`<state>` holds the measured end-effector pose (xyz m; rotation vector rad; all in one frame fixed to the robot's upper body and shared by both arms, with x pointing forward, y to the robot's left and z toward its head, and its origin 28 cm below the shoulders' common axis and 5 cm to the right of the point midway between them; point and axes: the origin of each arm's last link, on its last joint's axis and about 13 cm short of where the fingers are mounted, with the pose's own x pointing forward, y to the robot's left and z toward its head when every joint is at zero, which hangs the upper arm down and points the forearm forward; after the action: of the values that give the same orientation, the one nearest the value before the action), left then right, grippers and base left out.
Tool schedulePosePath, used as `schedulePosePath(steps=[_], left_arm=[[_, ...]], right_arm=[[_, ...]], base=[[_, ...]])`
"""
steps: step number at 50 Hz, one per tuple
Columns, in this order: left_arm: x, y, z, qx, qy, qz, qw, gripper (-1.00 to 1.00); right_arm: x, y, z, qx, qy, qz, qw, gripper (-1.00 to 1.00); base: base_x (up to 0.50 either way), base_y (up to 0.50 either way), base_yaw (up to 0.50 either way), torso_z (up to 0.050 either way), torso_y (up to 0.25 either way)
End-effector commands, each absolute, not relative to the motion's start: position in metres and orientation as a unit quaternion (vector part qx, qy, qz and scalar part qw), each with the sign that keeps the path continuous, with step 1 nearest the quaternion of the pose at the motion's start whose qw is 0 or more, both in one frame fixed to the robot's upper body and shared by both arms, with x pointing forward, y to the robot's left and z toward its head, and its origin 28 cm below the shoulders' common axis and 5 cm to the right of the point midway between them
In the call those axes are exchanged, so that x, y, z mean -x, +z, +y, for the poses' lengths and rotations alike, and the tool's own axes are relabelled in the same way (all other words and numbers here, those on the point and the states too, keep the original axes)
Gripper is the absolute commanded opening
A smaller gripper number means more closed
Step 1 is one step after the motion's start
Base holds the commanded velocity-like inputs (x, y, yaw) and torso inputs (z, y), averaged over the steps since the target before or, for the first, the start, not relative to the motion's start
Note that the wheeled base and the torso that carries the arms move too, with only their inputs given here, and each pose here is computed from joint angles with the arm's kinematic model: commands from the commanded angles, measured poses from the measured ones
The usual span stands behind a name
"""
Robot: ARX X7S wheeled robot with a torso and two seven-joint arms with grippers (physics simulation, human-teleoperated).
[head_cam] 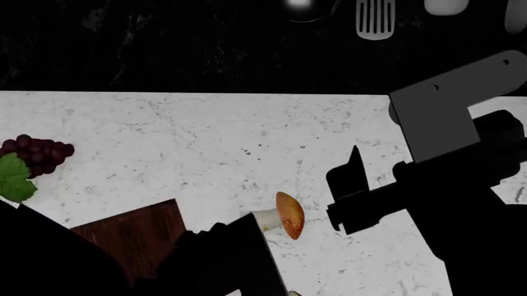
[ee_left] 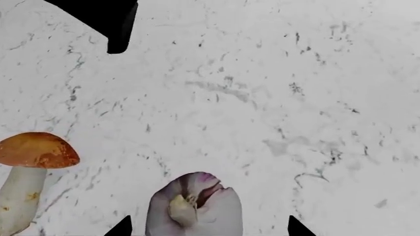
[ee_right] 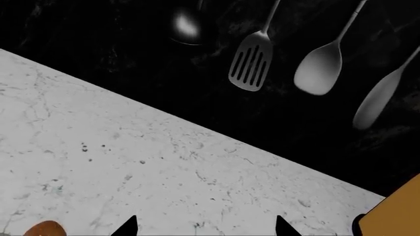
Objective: Clear the non-vegetable object off the cutting board and place the vegetables onto it.
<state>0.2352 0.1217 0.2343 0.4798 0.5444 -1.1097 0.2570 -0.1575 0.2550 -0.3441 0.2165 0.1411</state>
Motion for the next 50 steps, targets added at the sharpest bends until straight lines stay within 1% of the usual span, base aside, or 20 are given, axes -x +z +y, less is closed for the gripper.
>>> schedulePosePath(steps=[1, 12, 22, 23, 34, 37, 39, 41, 50], left_arm=[[-0.24, 0.225, 0.12, -0.226, -0.506, 0.261, 0.791, 1.0], [-0.244, 0.222, 0.12, -0.233, -0.498, 0.267, 0.792, 1.0], [-0.239, 0.215, 0.117, -0.235, -0.502, 0.27, 0.787, 1.0], [-0.239, 0.215, 0.117, -0.235, -0.502, 0.269, 0.788, -1.0], [-0.231, 0.232, 0.125, -0.242, -0.5, 0.249, 0.793, -1.0], [-0.227, 0.244, 0.129, -0.243, -0.498, 0.236, 0.798, -1.0], [-0.227, 0.258, 0.133, -0.226, -0.495, 0.226, 0.808, -1.0], [-0.222, 0.266, 0.139, -0.224, -0.496, 0.221, 0.81, -1.0], [-0.206, 0.279, 0.163, -0.217, -0.481, 0.221, 0.82, -1.0]], right_arm=[[-0.256, 0.254, -0.158, 0.169, 0.07, 0.108, 0.977, 1.0], [-0.256, 0.258, -0.159, 0.167, 0.069, 0.105, 0.978, 1.0], [-0.254, 0.254, -0.159, 0.165, 0.07, 0.107, 0.978, 1.0], [-0.254, 0.253, -0.159, 0.165, 0.07, 0.107, 0.978, 1.0], [-0.253, 0.258, -0.158, 0.168, 0.072, 0.103, 0.978, 1.0], [-0.252, 0.262, -0.158, 0.171, 0.071, 0.102, 0.977, 1.0], [-0.252, 0.263, -0.159, 0.172, 0.071, 0.101, 0.977, 1.0], [-0.253, 0.262, -0.158, 0.172, 0.072, 0.101, 0.977, 1.0], [-0.254, 0.259, -0.155, 0.172, 0.078, 0.102, 0.977, 1.0]], base=[[0.0, 0.0, 0.0, 0.0, 0.0], [0.0, 0.0, 0.0, 0.0, 0.0], [0.0, 0.0, 0.0, 0.0, 0.0], [0.0, 0.0, 0.0, 0.0, 0.0], [0.0, 0.0, 0.0, 0.0, 0.0], [0.0, 0.0, 0.0, 0.0, 0.0], [0.0, 0.0, 0.0, 0.0, 0.0], [0.0, 0.0, 0.0, 0.0, 0.0], [0.0, 0.0, 0.0, 0.0, 0.0]])
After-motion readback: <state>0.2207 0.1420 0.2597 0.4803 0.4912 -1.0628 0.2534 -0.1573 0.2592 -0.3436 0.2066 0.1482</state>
